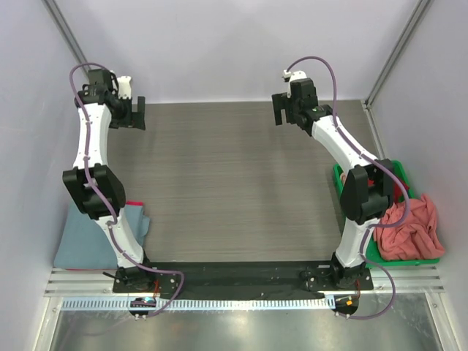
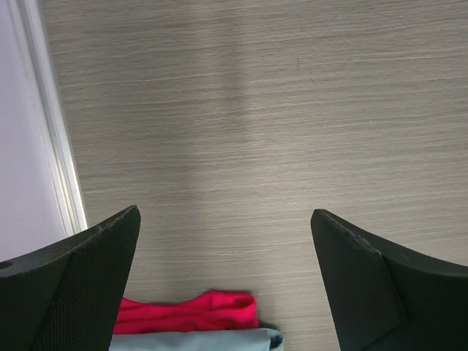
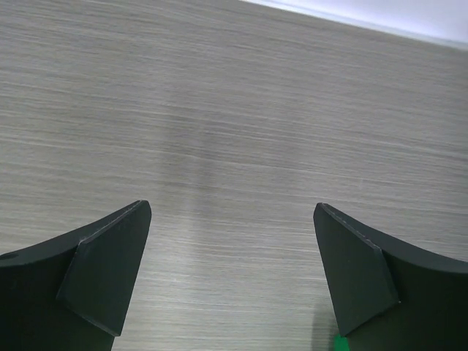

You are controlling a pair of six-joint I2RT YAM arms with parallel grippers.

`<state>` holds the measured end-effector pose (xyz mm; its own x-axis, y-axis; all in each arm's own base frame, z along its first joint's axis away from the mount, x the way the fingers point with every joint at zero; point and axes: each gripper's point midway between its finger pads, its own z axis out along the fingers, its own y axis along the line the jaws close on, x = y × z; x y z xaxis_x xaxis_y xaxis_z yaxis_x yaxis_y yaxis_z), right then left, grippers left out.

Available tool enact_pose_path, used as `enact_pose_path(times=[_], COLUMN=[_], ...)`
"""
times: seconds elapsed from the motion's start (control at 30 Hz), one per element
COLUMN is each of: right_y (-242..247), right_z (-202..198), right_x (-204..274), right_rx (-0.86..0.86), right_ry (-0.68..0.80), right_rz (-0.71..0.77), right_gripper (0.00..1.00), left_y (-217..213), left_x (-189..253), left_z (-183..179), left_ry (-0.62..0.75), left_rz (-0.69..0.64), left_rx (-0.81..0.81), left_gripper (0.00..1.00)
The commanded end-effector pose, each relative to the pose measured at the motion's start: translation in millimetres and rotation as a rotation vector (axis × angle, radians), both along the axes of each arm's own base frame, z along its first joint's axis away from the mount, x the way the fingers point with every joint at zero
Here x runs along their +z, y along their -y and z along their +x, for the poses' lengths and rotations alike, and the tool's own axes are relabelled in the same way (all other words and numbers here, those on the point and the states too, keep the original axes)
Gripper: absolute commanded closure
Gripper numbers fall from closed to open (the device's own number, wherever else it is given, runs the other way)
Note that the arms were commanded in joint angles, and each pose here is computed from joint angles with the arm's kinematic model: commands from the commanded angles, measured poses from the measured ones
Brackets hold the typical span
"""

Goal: Fold and stack the t-shirts
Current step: Grab the tshirt from the pile

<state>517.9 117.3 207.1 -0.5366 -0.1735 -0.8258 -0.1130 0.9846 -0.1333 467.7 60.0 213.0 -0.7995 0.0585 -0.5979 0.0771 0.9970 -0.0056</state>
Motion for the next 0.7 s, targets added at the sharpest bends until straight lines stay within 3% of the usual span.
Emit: enact_pose_path(times=[0.0, 0.07, 0.17, 0.3, 0.47, 0.57, 0.67], right_y=[18, 32, 63, 118, 188, 236, 263], right_z=[13, 9, -8, -34, -80, -119, -159], right_x=[42, 46, 62, 82, 67, 61, 47], right_rx=[-0.063, -0.019, 0.016, -0.027, -0.113, -0.202, -0.234], right_ry=[0.107, 0.076, 0.013, -0.058, -0.252, -0.319, -0.429], right_rz=[-0.088, -0.217, -0.291, -0.275, -0.235, -0.174, -0.226], right_gripper=[0.0, 0.0, 0.0, 0.02, 0.08, 0.11, 0.13], left_y=[-1, 10, 39, 70, 116, 133, 141], left_x=[16, 12, 3, -7, 4, 20, 25], left_z=[5, 9, 9, -4, -25, -41, -51], left_ry=[0.034, 0.036, 0.025, -0.029, -0.103, -0.061, -0.078], left_rz=[0.02, -0.021, -0.098, -0.181, -0.451, -0.426, -0.474], left_rx=[0.015, -0.012, -0.117, -0.183, -0.151, -0.229, -0.257], left_gripper=[0.0, 0.0, 0.0, 0.0, 0.0, 0.0, 0.0])
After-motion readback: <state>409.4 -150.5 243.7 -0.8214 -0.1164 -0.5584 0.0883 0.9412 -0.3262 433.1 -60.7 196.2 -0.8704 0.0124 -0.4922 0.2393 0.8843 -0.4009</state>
